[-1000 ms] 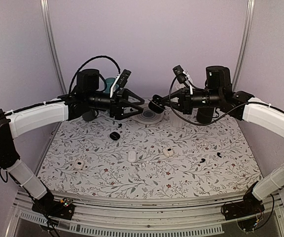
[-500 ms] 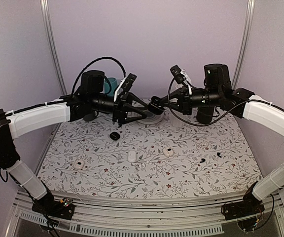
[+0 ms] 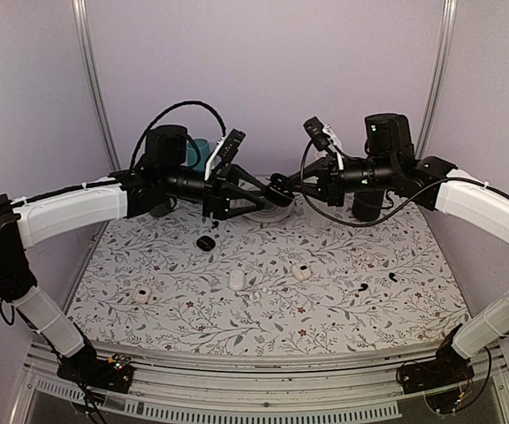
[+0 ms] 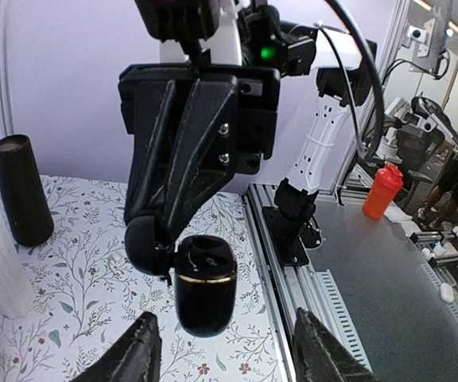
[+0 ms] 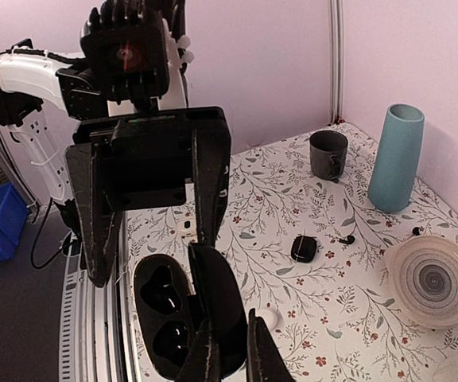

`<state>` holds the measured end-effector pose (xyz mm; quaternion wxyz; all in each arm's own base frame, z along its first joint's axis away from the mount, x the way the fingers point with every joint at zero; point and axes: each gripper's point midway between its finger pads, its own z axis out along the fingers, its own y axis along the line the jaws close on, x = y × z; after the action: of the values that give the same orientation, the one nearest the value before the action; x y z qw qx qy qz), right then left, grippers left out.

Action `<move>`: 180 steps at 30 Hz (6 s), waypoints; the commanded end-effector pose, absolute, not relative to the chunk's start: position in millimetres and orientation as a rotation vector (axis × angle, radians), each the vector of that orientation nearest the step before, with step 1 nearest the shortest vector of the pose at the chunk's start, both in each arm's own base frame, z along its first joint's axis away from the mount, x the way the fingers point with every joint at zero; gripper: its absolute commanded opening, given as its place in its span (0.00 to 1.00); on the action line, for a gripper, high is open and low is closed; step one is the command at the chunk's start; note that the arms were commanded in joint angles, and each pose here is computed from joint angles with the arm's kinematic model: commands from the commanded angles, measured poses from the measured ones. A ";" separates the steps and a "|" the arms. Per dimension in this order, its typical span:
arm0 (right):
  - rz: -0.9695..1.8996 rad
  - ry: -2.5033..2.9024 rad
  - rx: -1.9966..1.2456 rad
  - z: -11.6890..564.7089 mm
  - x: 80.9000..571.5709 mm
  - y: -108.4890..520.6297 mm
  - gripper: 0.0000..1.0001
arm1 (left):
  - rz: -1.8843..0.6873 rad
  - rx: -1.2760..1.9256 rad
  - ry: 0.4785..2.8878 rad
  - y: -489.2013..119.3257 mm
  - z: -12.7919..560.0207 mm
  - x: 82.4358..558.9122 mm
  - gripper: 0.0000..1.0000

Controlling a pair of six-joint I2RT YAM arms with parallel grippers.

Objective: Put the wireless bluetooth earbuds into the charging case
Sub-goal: Pass from the right arm to the left, then move the earbuds to the center of the board.

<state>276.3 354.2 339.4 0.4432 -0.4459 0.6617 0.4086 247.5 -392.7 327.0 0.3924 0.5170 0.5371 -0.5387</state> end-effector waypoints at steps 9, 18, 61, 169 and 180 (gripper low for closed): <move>1.032 1.620 -1.123 340.7 275.5 366.9 0.04 | -1.390 1.288 1.384 -404.6 321.5 250.1 0.42; 1.010 1.636 -1.100 339.4 280.9 366.3 0.04 | -1.381 1.299 1.397 -404.4 317.2 249.4 0.37; 1.113 1.741 -0.863 329.7 302.7 359.7 0.55 | -1.269 1.167 1.421 -400.8 308.4 273.7 0.00; 0.439 2.641 0.743 10.2 305.3 91.3 0.55 | -1.180 1.033 1.431 -376.6 312.9 284.3 0.00; 0.324 2.633 0.743 15.3 300.3 81.9 0.60 | -1.187 1.034 1.433 -377.5 312.6 283.5 0.00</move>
<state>315.2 89.9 22.8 0.2132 0.2587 0.9311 0.1440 285.2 -382.6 302.6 0.4738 0.4232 0.5983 -0.4884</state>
